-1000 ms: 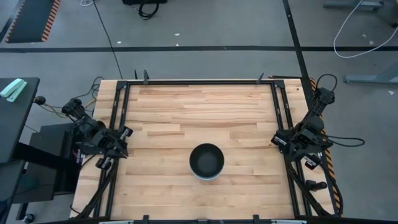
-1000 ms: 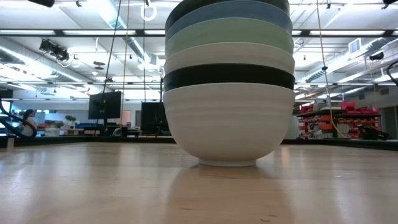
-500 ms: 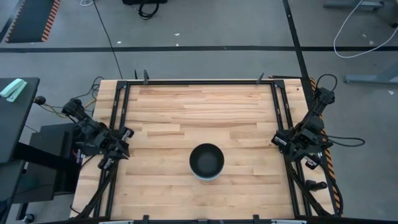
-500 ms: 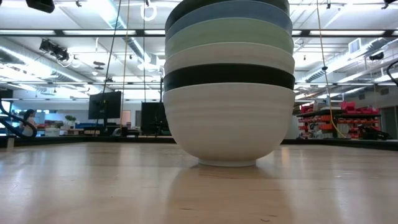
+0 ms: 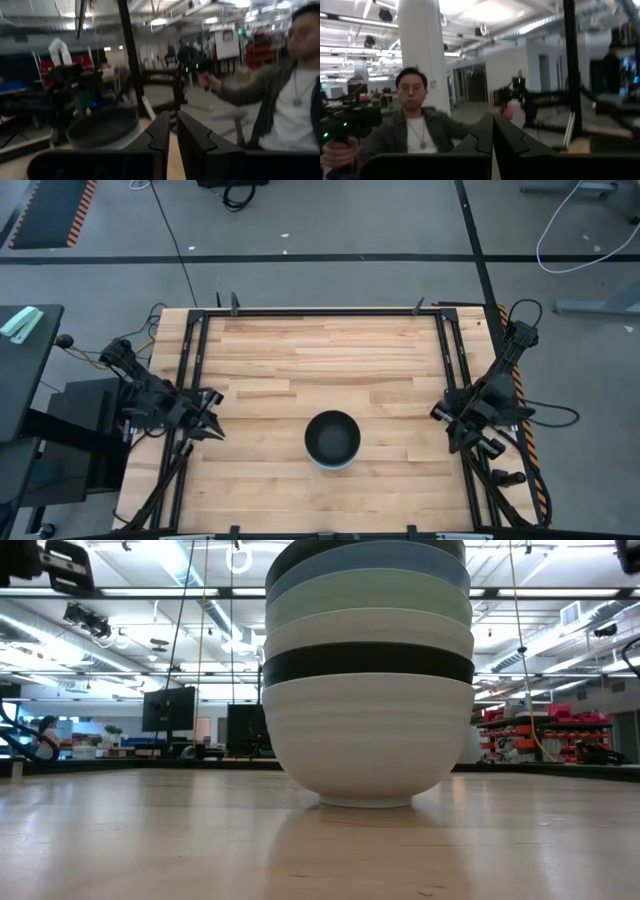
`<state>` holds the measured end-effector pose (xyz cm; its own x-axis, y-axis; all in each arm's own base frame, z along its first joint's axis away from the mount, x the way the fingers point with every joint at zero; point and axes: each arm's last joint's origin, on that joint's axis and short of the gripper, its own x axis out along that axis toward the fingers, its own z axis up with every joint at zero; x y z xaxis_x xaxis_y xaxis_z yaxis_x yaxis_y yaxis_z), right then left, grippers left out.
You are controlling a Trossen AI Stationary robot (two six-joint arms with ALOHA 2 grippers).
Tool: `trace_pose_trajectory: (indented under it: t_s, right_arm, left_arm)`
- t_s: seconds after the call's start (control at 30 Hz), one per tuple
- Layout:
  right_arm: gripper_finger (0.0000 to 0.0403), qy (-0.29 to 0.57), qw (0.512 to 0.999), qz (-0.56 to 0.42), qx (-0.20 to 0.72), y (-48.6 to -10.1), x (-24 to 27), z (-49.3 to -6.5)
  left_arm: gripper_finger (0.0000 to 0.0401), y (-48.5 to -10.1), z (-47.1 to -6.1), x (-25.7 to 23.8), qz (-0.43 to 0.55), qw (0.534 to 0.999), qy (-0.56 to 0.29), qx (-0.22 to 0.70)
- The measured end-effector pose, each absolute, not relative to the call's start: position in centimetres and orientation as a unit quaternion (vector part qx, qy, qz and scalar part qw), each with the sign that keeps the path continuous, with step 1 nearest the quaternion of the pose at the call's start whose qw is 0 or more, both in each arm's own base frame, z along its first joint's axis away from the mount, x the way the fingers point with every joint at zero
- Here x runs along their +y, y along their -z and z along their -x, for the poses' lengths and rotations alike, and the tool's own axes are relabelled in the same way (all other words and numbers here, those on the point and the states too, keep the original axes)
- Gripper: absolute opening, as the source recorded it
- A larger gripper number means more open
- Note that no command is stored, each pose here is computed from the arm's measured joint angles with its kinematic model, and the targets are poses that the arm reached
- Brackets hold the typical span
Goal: Nest bowls inside each other
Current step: Return to Home Position
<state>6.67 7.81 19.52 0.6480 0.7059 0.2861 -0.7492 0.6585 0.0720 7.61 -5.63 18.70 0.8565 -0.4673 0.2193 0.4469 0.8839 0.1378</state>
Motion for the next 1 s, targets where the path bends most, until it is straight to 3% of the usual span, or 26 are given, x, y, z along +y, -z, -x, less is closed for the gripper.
trace_pose_trajectory:
  t_s: [0.33,0.8,1.0]
  right_arm:
    - [0.0018,-0.427,0.902,-0.057,-0.042,-18.0,8.2,-6.8]
    - [0.0018,-0.425,0.904,0.039,0.018,-16.1,8.2,-6.8]
    - [0.0018,-0.377,0.924,0.044,0.045,-15.6,7.7,-7.3]
  left_arm:
    - [0.0033,-17.0,-7.8,-5.8,-0.065,0.966,0.247,-0.039]
    - [0.0042,-16.9,-7.8,-5.8,-0.08,0.965,0.245,-0.036]
    - [0.0034,-16.9,-7.8,-5.8,-0.092,0.965,0.244,-0.039]
